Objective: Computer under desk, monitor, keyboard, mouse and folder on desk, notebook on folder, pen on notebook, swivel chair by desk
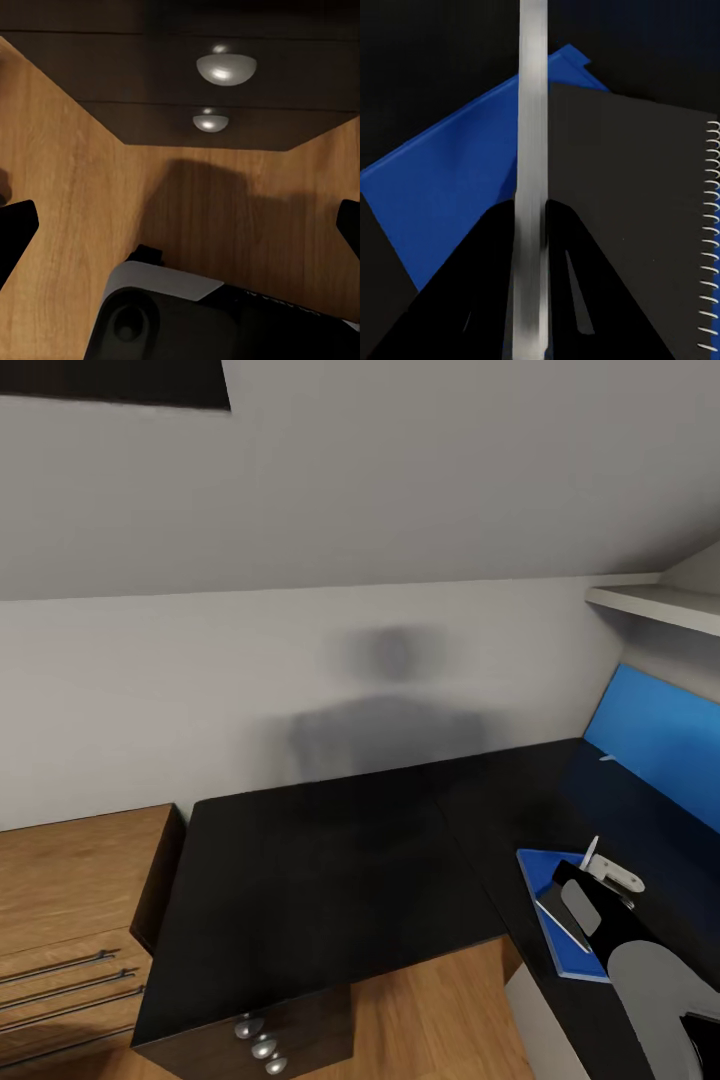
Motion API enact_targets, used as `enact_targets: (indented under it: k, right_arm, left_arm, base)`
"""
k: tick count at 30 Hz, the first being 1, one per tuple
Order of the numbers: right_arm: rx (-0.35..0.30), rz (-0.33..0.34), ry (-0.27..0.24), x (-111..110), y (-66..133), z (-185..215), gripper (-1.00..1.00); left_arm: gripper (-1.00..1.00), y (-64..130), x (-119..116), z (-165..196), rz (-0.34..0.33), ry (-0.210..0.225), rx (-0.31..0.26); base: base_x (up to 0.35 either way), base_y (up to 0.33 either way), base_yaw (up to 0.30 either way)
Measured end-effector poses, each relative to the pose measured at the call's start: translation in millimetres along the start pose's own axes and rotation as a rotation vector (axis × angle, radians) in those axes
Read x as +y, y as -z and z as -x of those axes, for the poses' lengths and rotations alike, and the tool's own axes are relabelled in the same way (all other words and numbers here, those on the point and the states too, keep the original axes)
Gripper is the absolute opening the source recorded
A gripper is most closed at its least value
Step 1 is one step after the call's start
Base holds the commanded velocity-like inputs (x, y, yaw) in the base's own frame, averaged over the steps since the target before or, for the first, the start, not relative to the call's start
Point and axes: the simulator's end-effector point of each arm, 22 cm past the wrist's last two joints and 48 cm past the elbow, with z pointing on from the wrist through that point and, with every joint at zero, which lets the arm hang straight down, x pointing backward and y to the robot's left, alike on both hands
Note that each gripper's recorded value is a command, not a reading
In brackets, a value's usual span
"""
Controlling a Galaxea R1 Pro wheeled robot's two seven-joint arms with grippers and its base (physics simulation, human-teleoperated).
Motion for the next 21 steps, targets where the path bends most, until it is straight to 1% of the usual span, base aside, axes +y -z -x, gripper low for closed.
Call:
enact_targets:
  k: [2,6,7,12,16,21]
  right_arm:
    - [0.0,-0.002,0.0,0,0.0,0,-1.0]
    - [0.001,-0.033,0.002,-7,0.1,0,-1.0]
    - [0.001,-0.048,0.004,-10,0.4,0,-1.0]
    - [-0.002,-0.072,0.022,-15,1.0,0,-1.0]
    - [0.0,-0.086,0.05,-17,1.6,-1,-1.0]
    - [0.039,-0.123,0.091,-25,2.8,-9,-1.0]
  left_arm:
    - [1.0,0.0,0,0,0.0,0.0,0.0]
    - [1.0,0.0,0,1,0.001,0.001,-0.001]
    - [1.0,0.0,0,1,0.001,0.001,-0.001]
    - [1.0,0.0,0,1,0.001,0.001,-0.001]
    - [1.0,0.1,0,1,0.001,0.002,-0.002]
    - [1.0,0.1,0,1,0.002,0.002,-0.002]
  base:
    - [0.005,0.0,0.0]
    - [0.002,0.0,0.0]
    - [0.001,0.0,0.0]
    - [0.0,0.0,0.0]
    - [0.0,0.0,0.0]
    - [0.0,0.0,0.0]
